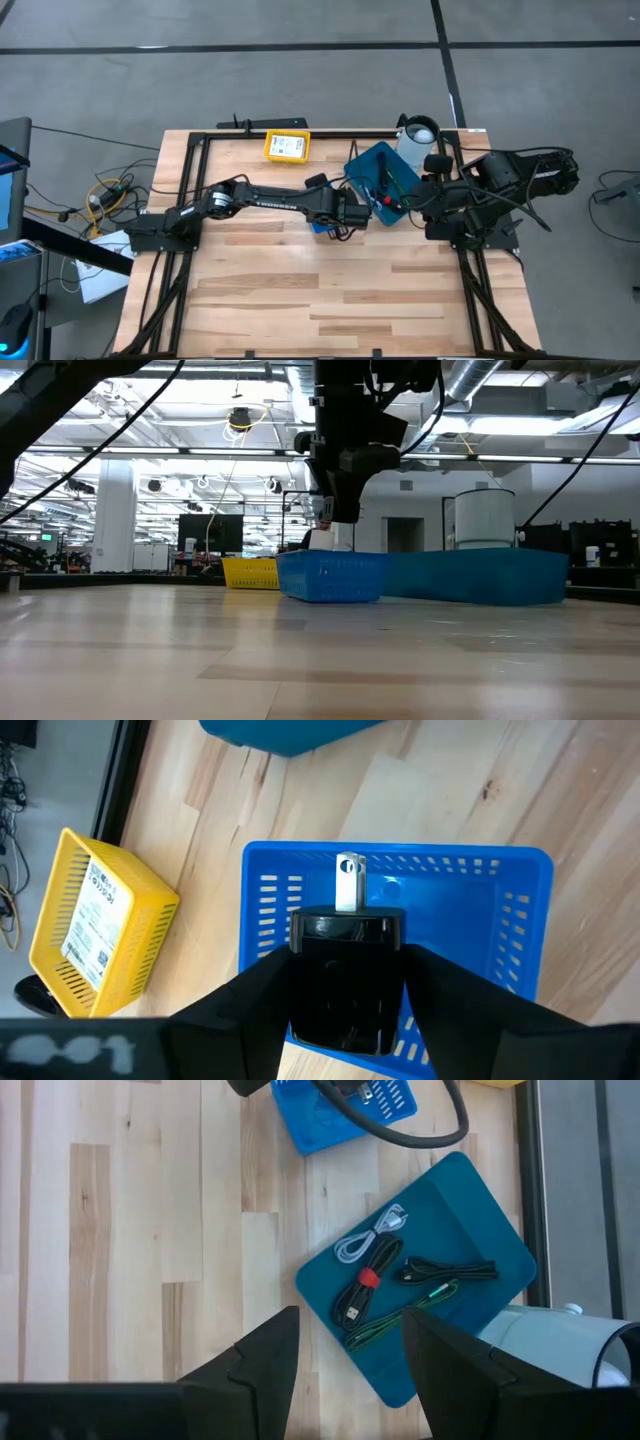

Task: Pick and place items into bin
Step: Put the black charger adapter into the blue bin

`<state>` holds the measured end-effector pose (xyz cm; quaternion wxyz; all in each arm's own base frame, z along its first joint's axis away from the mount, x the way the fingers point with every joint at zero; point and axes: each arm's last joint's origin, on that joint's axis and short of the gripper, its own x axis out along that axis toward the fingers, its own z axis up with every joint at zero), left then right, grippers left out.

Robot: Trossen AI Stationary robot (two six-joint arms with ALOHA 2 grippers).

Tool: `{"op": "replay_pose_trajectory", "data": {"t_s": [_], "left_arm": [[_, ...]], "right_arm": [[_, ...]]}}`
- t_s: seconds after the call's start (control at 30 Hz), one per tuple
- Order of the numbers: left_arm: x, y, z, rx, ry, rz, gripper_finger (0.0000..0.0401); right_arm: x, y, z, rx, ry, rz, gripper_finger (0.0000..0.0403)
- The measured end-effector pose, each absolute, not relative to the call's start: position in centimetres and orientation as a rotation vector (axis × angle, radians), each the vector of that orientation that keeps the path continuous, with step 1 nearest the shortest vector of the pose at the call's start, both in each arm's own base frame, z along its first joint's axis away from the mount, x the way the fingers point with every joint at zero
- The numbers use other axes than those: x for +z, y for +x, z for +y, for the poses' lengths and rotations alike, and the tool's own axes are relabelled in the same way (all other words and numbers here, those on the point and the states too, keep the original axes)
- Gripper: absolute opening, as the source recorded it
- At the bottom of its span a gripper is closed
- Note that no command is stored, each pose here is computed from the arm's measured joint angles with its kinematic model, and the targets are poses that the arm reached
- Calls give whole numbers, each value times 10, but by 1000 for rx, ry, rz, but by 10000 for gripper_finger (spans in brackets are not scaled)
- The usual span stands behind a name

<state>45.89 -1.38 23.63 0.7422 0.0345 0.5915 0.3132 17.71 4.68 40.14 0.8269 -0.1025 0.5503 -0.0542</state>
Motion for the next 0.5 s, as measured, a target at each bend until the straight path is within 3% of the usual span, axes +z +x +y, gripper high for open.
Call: {"op": "replay_pose_trajectory", "data": {"t_s": [0.5], "left_arm": [[236,459,-15,696,92,1291,181]], "right_arm": [[401,177,47,-116,-217,1169,171]]}}
